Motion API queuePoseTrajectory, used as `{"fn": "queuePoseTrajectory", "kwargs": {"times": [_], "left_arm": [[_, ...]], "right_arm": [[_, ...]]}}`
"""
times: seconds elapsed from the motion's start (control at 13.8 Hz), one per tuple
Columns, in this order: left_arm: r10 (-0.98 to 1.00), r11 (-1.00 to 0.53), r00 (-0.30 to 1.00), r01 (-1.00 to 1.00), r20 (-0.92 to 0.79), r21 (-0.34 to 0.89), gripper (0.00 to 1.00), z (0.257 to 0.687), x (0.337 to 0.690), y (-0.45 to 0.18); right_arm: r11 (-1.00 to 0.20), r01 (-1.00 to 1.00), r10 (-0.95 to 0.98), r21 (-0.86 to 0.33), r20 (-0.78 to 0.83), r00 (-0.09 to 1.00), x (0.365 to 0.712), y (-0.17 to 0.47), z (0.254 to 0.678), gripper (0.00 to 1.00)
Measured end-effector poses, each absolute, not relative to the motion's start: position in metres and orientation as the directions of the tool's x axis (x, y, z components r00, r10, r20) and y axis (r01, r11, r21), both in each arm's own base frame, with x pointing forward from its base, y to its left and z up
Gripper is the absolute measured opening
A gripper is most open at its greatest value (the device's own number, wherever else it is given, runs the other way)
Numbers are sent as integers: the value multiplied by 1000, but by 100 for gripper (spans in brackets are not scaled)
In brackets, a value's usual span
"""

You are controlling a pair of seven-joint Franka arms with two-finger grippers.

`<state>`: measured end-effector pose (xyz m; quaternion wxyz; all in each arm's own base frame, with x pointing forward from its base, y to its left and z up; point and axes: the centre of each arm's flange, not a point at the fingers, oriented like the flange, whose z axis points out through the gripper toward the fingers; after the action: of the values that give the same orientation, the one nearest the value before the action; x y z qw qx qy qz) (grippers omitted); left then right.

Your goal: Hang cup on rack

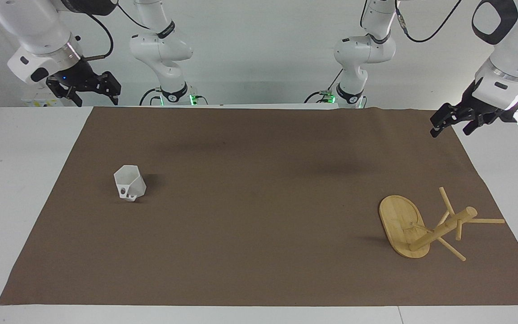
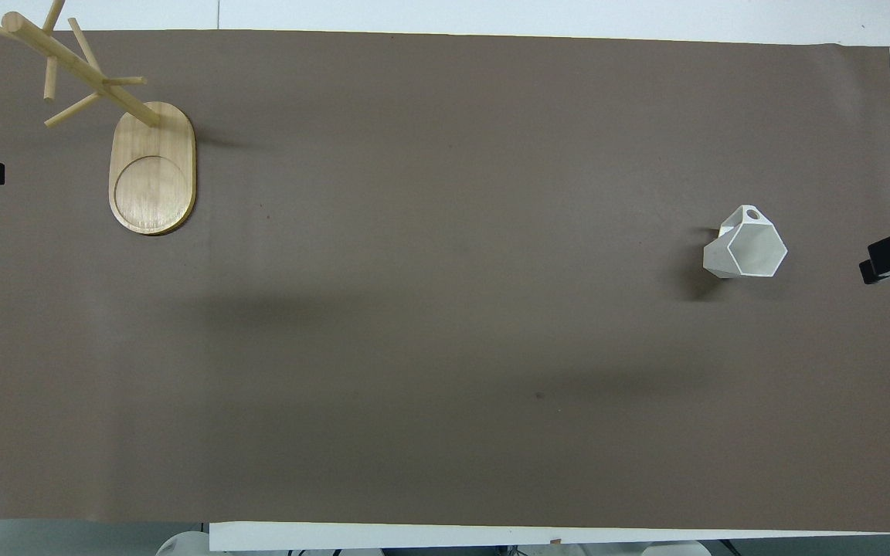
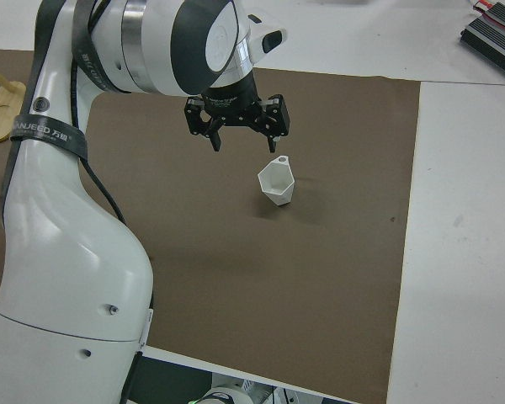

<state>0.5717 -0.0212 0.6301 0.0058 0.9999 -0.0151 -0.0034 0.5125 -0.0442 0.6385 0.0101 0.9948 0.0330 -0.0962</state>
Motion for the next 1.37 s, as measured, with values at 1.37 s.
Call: {"fn": "queuePoseTrajectory", "kwargs": {"times": [1.37], "left_arm": [[-30,-999,1000,-30,-7,12,100,630,572,-21]], "right_arm": [[-713,685,689,-149,32,724,541,-156,591,100]]}}
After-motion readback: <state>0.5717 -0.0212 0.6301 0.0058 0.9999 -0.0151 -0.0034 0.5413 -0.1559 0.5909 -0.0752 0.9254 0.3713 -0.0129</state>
